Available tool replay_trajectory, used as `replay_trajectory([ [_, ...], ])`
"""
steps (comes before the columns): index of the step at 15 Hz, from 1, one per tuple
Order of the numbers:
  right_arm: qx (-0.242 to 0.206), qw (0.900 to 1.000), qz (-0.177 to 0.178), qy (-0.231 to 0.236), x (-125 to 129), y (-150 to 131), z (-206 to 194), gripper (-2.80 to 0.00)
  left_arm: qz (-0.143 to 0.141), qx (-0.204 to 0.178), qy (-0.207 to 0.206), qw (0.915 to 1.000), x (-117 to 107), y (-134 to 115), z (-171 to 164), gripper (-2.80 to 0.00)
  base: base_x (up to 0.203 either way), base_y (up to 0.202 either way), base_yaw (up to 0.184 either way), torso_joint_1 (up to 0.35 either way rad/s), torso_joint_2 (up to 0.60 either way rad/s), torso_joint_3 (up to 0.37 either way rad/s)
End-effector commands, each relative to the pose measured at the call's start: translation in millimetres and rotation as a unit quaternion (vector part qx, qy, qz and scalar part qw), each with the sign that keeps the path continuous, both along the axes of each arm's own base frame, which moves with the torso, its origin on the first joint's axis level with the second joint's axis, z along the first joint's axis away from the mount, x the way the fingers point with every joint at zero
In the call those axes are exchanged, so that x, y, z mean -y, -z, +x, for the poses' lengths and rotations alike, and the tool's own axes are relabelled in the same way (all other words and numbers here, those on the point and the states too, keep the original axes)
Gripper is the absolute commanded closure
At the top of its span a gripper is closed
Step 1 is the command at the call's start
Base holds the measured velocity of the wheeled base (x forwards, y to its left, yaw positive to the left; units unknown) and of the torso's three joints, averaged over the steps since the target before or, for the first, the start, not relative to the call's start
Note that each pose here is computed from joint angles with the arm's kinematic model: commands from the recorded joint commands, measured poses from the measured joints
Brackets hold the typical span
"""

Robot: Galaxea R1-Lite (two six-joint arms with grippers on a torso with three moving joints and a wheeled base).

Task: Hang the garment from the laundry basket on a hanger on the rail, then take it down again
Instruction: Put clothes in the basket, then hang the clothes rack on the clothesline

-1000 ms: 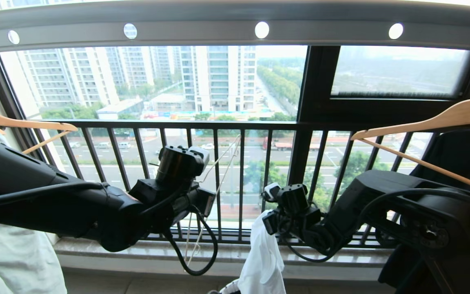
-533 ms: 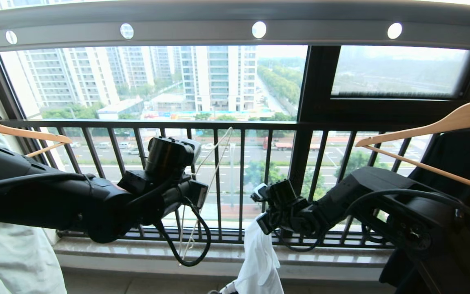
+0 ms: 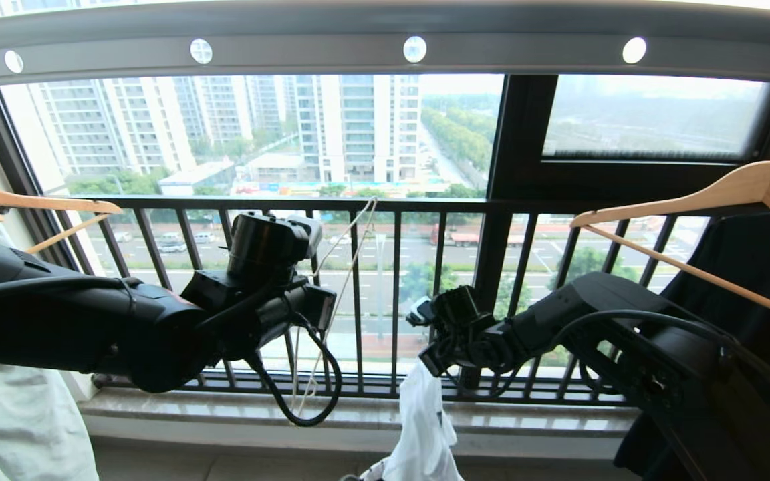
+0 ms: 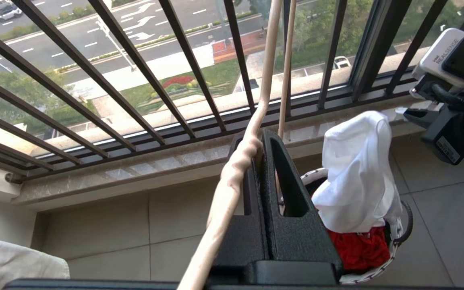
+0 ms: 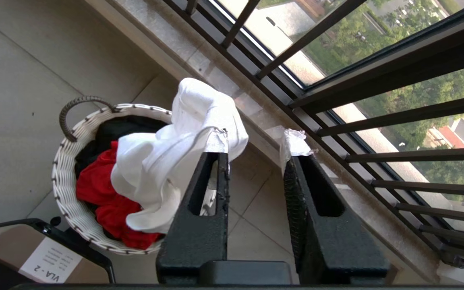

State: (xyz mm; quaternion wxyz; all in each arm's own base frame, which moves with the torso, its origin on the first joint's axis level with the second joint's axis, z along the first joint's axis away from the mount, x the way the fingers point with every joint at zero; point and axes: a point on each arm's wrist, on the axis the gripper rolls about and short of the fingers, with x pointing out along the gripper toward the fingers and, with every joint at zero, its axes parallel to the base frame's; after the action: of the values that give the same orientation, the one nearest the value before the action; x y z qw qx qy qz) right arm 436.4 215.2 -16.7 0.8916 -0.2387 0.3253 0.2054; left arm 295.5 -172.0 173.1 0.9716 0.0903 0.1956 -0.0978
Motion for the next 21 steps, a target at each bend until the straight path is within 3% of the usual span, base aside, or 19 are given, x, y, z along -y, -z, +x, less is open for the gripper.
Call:
replay_trajectory([
  [1,-0.010,1.000,-0.005,-0.002,0,-4,-5,-2.80,-0.006,0.010,-0.010,0.9999,-6,-7,2,0.00,0.000,0.000,0.000,0.000,0.00,0.000],
  [7,-0.014,1.000,-0.014,-0.012,7,-27,-24,-2.80,-0.014,0.026,-0.016,0.9994,-14,-20,-2,0.00,0.000,0.000,0.000,0.000,0.00,0.000],
  [8,-0.020,1.000,-0.013,-0.008,11,-28,-30,0.00,-0.014,0.024,-0.016,0.9995,-14,-20,-2,0.00,0.000,0.000,0.000,0.000,0.00,0.000],
  [12,-0.027,0.999,-0.002,0.027,26,-54,-58,0.00,-0.005,0.010,-0.014,0.9998,-16,-20,-7,0.00,0.000,0.000,0.000,0.000,0.00,0.000],
  [17,-0.026,0.997,-0.036,0.059,51,-82,-114,0.00,0.019,-0.002,0.003,0.9998,-13,-11,-14,0.00,0.000,0.000,0.000,0.000,0.00,0.000],
  [21,0.026,0.995,-0.048,0.082,75,-113,-173,0.00,0.040,-0.005,0.030,0.9987,-12,-10,-36,0.00,0.000,0.000,0.000,0.000,0.00,0.000],
])
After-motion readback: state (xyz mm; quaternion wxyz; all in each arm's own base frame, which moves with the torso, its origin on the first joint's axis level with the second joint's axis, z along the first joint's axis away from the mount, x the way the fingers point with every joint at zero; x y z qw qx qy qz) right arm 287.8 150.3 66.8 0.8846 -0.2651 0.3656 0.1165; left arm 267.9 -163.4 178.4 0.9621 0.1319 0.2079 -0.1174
